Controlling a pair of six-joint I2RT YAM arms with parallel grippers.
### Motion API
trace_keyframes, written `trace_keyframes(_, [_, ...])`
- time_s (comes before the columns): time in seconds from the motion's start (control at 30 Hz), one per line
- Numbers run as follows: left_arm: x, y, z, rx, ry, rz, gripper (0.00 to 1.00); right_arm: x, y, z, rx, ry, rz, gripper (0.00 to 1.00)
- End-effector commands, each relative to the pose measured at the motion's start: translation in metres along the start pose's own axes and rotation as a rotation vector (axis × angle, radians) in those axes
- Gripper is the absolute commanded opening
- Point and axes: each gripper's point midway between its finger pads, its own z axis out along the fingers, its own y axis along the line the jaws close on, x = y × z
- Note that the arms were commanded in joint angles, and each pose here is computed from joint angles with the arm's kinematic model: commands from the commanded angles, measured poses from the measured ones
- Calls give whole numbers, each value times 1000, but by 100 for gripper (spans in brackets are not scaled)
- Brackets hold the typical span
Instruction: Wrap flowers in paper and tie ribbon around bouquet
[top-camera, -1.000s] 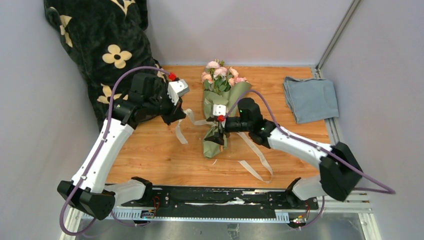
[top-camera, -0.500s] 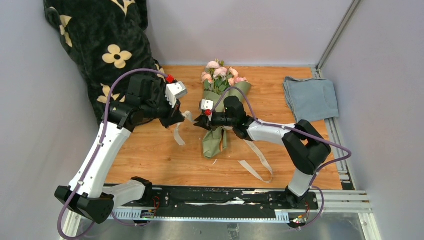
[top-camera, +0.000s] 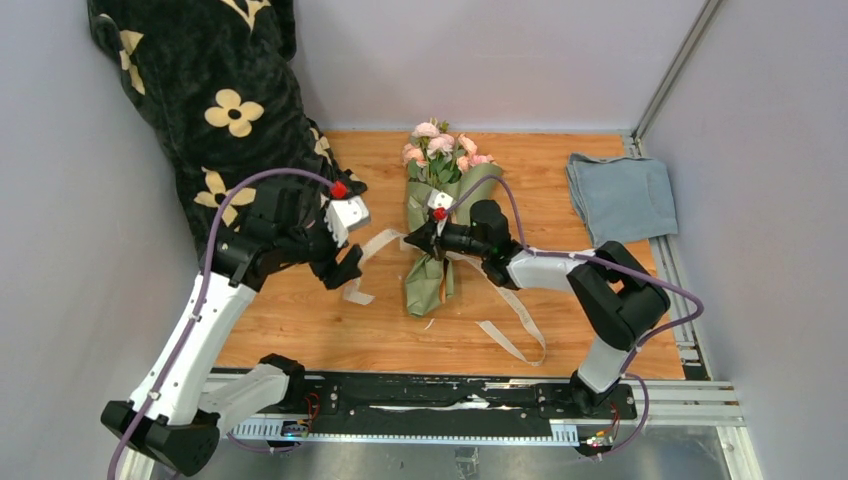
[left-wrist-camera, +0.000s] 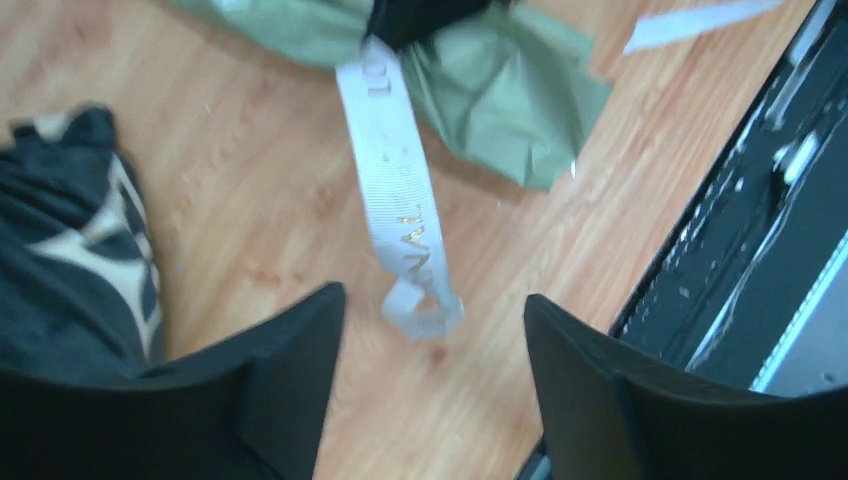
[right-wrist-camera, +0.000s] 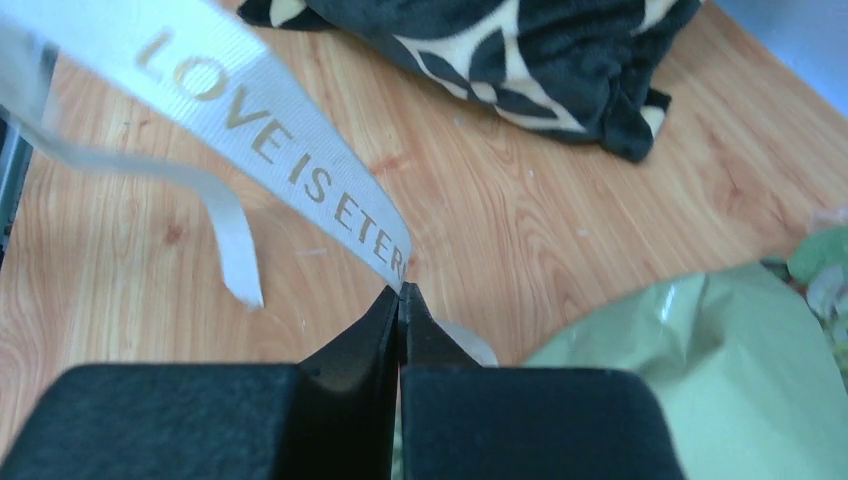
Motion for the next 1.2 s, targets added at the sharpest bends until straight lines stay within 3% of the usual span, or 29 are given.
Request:
trace_keyframes(0.0, [61,3,3,-27,171,118,77,-11,-17,-28,92,6,-21,0])
trace_keyframes(0.07, [88,-11,7,47,247,100,91,-10,-13,-33,72,15,-52,0])
trace_keyframes(0.1, [90,-15,8,68,244,109,92,-11,-10,-35,50,9,-66,0])
trace_keyframes(0.23, [72,-26,28,208,124,214,87,-21,-6,-39,8,-14,-124,0])
trace_keyframes(0.4, [35,-12,97,312,-46,190,81,-29,4,-39,-99,-13,-187,0])
trace_keyframes(0.57, [-6,-1,124,318,-244,147,82,-44,-1,-47,-103,-49,-235,0])
trace_keyframes(0.7, [-14,12,151,292,-357,102,87,-46,0,-51,-125,-58,-251,0])
trace_keyframes(0.8, [-8,0,160,405,-445,80,91,-47,-2,-51,-125,-61,-246,0])
trace_keyframes(0.97, [17,-4,179,454,-413,64,94,-50,0,-50,-167,-62,-242,0])
trace_keyframes(1.07, [10,11,190,409,-434,37,90,-50,2,-51,-176,-64,-240,0])
trace_keyframes(1.17, [11,12,195,421,-435,38,70,-50,1,-51,-169,-60,-237,0])
